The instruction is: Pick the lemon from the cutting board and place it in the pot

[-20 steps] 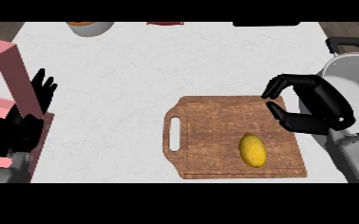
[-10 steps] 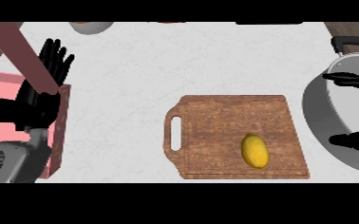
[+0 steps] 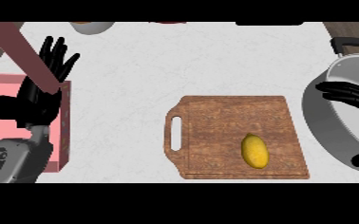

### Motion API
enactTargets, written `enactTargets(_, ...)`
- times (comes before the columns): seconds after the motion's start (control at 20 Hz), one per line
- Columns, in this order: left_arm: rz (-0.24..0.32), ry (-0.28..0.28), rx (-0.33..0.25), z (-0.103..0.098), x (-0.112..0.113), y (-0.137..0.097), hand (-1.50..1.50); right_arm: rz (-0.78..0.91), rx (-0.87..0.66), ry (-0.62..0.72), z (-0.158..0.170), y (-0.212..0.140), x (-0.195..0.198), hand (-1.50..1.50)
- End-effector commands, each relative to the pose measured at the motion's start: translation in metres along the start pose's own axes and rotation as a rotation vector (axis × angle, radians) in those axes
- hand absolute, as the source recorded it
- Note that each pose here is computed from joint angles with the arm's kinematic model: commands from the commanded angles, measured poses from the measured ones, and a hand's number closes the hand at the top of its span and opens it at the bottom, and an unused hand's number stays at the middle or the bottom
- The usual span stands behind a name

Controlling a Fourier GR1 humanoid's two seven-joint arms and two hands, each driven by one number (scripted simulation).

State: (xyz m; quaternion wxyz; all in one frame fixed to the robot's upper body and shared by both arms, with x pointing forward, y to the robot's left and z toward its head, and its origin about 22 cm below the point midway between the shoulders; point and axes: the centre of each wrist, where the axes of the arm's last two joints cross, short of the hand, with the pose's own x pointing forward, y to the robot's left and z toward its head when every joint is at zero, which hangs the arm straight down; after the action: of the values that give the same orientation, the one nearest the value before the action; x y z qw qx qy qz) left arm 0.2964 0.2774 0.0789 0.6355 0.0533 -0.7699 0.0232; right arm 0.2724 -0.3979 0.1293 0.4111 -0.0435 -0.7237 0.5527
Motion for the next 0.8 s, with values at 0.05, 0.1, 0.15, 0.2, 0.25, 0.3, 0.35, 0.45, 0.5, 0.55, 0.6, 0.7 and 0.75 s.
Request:
enactTargets(0.05,0.000,0.007,-0.007,-0.002,-0.013,-0.005,0.00,0.058,0.128,0.017,-0.020,0.001,0.041,-1.50)
enactTargets(0.1,0.001,0.002,0.008,0.001,-0.012,0.004,0.00,0.060,0.131,0.030,-0.034,0.009,0.046,-1.50)
enactTargets(0.15,0.007,-0.012,-0.007,0.001,0.000,-0.005,0.00,0.075,0.162,0.063,-0.020,0.004,0.038,-1.50)
enactTargets(0.2,-0.002,-0.005,-0.009,0.005,-0.002,0.000,0.00,0.083,0.167,0.070,-0.033,0.025,0.044,-1.50)
enactTargets(0.25,0.008,0.002,-0.001,-0.003,0.007,-0.005,0.00,0.093,0.185,0.083,-0.043,0.016,0.059,-1.50)
enactTargets(0.3,0.001,-0.016,0.013,-0.006,0.001,-0.003,0.00,0.064,0.199,0.084,-0.039,0.024,0.067,-1.50)
enactTargets(0.35,-0.001,0.006,0.004,0.005,0.004,-0.014,0.00,0.061,0.196,0.115,-0.024,0.027,0.057,-1.50)
enactTargets(0.45,0.001,0.005,-0.010,0.000,-0.001,-0.020,0.00,0.076,0.216,0.148,-0.055,0.034,0.048,-1.50)
enactTargets(0.5,-0.012,0.012,-0.013,-0.006,0.003,-0.004,0.00,0.058,0.228,0.156,-0.044,0.043,0.049,-1.50)
enactTargets(0.55,-0.002,-0.012,-0.006,-0.010,0.013,-0.011,0.00,0.054,0.233,0.170,-0.055,0.041,0.048,-1.50)
enactTargets(0.6,-0.001,-0.011,-0.001,0.010,0.000,-0.005,0.00,0.055,0.265,0.177,-0.046,0.053,0.053,-1.50)
enactTargets(0.7,0.017,-0.006,-0.003,-0.010,0.014,-0.026,0.00,0.043,0.262,0.171,-0.057,0.051,0.047,-1.50)
enactTargets(0.75,-0.003,0.008,0.000,-0.003,0.005,-0.010,0.00,0.044,0.290,0.173,-0.041,0.062,0.036,-1.50)
